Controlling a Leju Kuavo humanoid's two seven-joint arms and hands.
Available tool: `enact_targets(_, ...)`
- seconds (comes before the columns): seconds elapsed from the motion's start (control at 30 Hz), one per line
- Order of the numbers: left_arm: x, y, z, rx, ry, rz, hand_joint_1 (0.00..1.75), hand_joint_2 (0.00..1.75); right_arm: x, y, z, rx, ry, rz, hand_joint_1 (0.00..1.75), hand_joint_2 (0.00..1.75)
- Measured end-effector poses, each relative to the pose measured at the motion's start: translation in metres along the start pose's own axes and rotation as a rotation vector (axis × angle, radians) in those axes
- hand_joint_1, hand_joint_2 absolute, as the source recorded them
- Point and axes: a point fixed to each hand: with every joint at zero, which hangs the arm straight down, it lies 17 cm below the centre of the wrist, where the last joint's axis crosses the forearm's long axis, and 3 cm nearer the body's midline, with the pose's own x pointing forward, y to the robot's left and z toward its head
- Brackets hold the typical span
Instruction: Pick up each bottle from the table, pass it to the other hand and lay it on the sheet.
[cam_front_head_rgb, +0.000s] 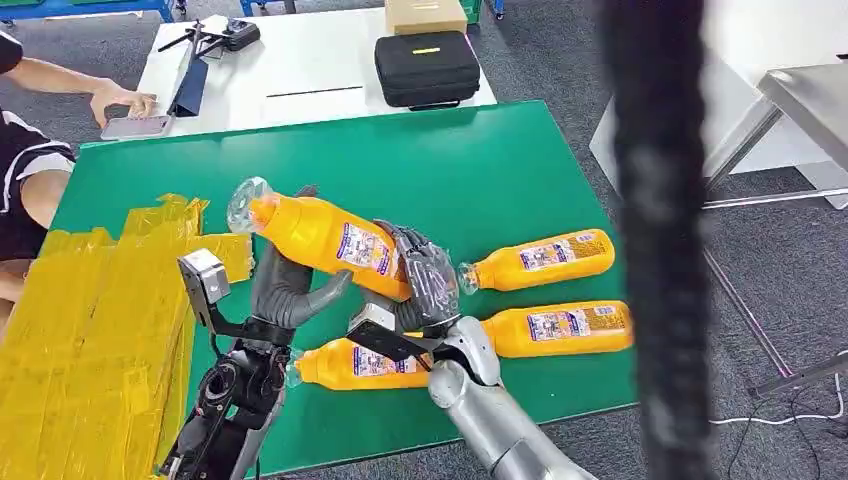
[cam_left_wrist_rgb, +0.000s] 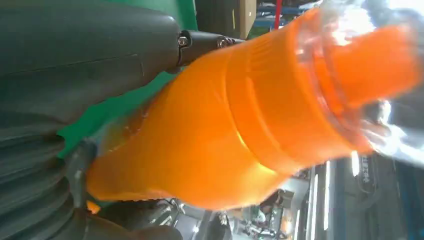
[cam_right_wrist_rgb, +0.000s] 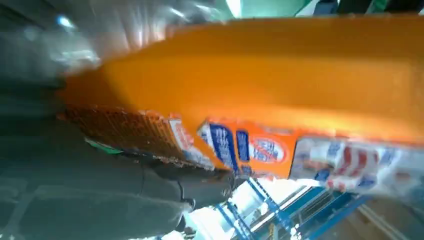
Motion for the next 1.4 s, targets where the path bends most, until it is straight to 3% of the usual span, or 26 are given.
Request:
enact_targets(0.5, 0.0, -0.001, -0.006, -0.009, 0.005, 0.066, 0.0, 1.75, 0.015, 0.031, 0.002, 0.084, -0.018, -0.016, 1.75, 1.75)
enact_targets(0.53, 0.0, 0.0, -0.007, -0.006, 0.011, 0.073, 0.16, 1.75, 0.02, 0.037, 0.004, 0.101, -0.028, -0.021, 1.75, 1.75)
enact_targets(0.57, -0.001, 0.001, -0.007, -0.002, 0.012, 0.077, 1.27, 1.75, 0.024, 0.041, 0.004, 0.109, -0.031, -0.028, 1.75, 1.75)
enact_targets(0.6, -0.001, 0.003, -0.007, 0.004, 0.013, 0.082, 1.55, 1.75, 0.025, 0.045, 0.005, 0.116, -0.03, -0.031, 1.75, 1.75)
enact_targets(0.63, -0.002, 0.005, -0.007, 0.014, 0.012, 0.086, 1.71, 1.75, 0.025, 0.046, 0.004, 0.121, -0.026, -0.036, 1.75, 1.75)
enact_targets(1.3, 0.001, 0.028, -0.007, 0.135, -0.024, 0.053, 1.75, 1.75, 0.031, 0.049, 0.013, 0.159, 0.008, -0.183, 1.73, 1.75)
enact_targets(1.33, 0.002, 0.029, -0.007, 0.14, -0.028, 0.045, 1.75, 1.75, 0.032, 0.046, 0.014, 0.152, 0.008, -0.187, 0.17, 1.75)
enact_targets(1.37, 0.003, 0.029, -0.006, 0.145, -0.032, 0.041, 1.75, 1.75, 0.033, 0.043, 0.014, 0.145, 0.005, -0.189, 0.0, 1.75)
enact_targets(1.4, 0.003, 0.03, -0.006, 0.149, -0.034, 0.035, 1.75, 1.75, 0.033, 0.041, 0.014, 0.137, 0.004, -0.191, 0.0, 1.75)
